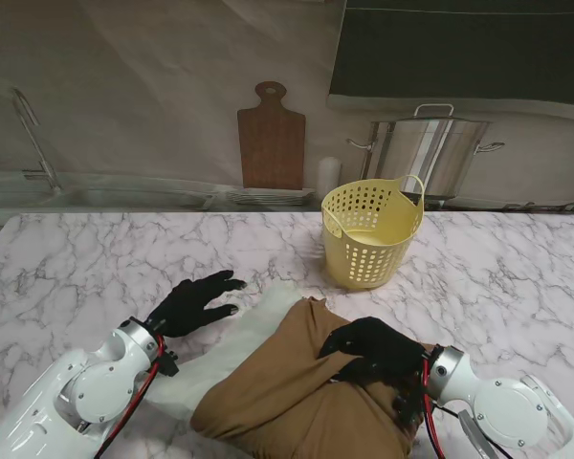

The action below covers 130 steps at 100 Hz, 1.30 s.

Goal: Remove the pillowcase from the pillow and put it in the laundry basket

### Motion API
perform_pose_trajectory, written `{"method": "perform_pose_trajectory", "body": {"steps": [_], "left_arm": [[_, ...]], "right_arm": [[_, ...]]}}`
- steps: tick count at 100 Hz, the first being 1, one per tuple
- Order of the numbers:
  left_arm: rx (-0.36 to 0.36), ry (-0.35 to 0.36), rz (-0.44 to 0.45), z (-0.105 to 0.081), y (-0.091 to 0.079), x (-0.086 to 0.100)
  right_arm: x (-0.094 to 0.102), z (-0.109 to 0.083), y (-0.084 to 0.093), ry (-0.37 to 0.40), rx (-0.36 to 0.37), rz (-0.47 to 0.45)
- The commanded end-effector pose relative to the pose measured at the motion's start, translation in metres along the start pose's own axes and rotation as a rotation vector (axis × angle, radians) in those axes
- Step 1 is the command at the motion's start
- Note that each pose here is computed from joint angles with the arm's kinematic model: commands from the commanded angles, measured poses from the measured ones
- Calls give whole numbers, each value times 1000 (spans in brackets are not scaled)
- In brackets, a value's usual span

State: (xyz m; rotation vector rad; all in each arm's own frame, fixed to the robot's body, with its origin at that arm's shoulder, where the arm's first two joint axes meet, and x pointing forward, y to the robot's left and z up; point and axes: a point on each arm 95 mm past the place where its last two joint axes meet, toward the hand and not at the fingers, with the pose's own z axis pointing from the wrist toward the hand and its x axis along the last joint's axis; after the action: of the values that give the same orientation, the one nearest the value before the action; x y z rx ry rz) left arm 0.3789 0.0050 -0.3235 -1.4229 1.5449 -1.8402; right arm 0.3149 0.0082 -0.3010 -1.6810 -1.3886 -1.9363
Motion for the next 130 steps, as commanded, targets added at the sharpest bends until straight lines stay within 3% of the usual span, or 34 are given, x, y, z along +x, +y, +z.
{"method": "perform_pose_trajectory", "body": {"steps": [1,19,36,53,60,81,91,106,116,130], "left_arm": [[-21,-42,11,-4,0,-13],[0,-53,10,-7,-1,-21],[21,-49,10,-8,-6,-23],[21,-48,12,-9,-7,-24],[17,-46,7,-9,-6,-24],[-5,-18,-26,-4,1,-16],[-69,11,-5,0,6,-10],[-133,23,5,6,11,-3],[-197,13,20,7,12,-1],[-234,-14,63,9,13,-2]], "right_arm": [[7,11,6,22,9,-18],[13,40,11,64,42,-61],[13,63,16,101,5,-161],[8,76,16,94,7,-258],[2,77,17,72,20,-344],[-11,60,17,9,15,-628],[-9,46,14,0,-12,-667],[-2,27,10,-18,-107,-730],[4,12,7,-58,-146,-781],[15,-15,-7,-106,-159,-842]]}}
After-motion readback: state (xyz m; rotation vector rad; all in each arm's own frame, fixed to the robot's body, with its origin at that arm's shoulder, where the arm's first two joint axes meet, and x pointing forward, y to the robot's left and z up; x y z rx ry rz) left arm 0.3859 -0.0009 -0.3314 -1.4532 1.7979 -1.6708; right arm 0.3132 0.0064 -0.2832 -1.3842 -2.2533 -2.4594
